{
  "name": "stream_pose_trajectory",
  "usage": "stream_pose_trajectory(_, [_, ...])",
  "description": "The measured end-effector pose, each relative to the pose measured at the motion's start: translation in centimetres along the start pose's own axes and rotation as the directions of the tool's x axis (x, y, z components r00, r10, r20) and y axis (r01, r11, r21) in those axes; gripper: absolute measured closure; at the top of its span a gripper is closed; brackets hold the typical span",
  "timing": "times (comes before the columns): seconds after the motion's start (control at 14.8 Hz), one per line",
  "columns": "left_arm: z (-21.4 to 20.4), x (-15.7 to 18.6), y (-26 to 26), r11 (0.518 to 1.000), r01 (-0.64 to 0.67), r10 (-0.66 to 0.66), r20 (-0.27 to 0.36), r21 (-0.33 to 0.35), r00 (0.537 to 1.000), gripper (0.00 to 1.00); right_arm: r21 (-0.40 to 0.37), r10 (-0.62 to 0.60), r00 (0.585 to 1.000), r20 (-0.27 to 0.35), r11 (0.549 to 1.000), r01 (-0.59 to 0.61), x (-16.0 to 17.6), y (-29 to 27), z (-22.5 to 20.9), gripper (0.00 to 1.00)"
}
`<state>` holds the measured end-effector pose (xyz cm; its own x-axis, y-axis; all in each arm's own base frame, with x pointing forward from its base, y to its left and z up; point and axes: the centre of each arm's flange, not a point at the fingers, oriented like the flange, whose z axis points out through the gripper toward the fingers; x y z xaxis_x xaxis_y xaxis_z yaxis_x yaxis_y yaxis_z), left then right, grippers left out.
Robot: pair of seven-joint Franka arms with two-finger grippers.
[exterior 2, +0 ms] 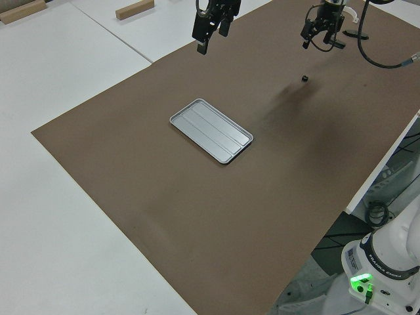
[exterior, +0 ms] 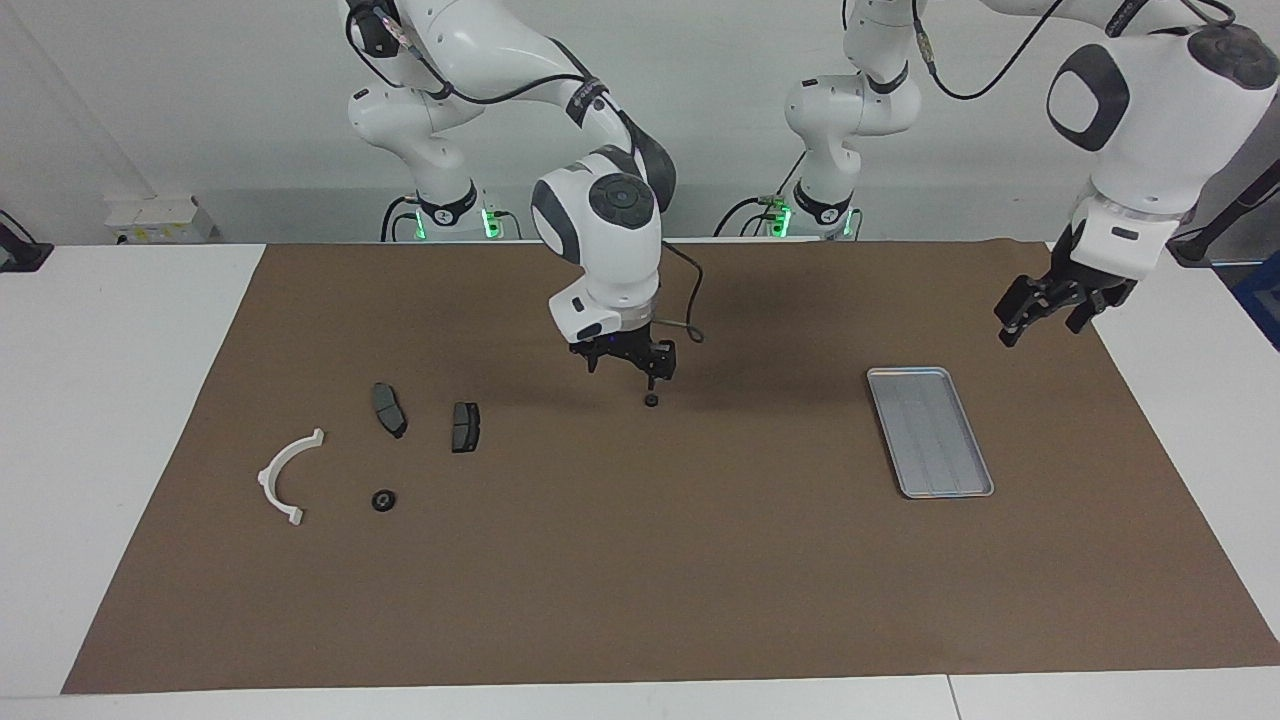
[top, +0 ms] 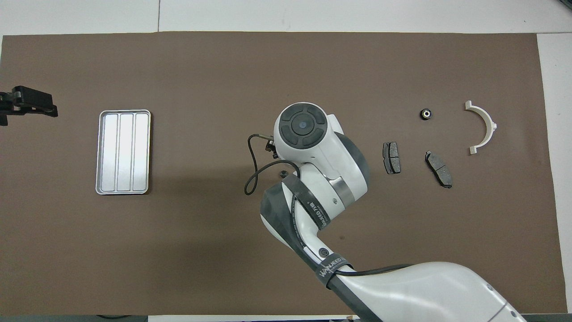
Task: Place bearing gear from tray to pile
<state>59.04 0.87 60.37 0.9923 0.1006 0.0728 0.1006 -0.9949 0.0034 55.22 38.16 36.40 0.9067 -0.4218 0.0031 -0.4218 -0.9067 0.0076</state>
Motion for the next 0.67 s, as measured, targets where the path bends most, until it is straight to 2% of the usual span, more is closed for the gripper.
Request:
stream_pose_trajectory(0.13, [-0.9,-0.2,0.4,0.999,0.001,-0.001,-0.001,-0.033,1.0,0.0,0.009,0.032,0.999,-0.03,0.999,-0.032,-1.3,-1.9,3.6,0.0])
stream_pose_trajectory(0.34, [-1.8,-1.5,-0.3,0.999,0.013,-0.013,0.004,-0.043,1.0,0.0,0.0,0.057,0.998,-0.029,0.998,-0.057,-1.2,-2.4,7.3,0.0])
stream_pose_trajectory(0.67, [-2.5,-3.2,-0.7,0.999,0.015,-0.015,0.011,-0.047,1.0,0.0,-0.01,0.088,0.996,-0.027,0.996,-0.088,-0.7,-2.0,7.6,0.0])
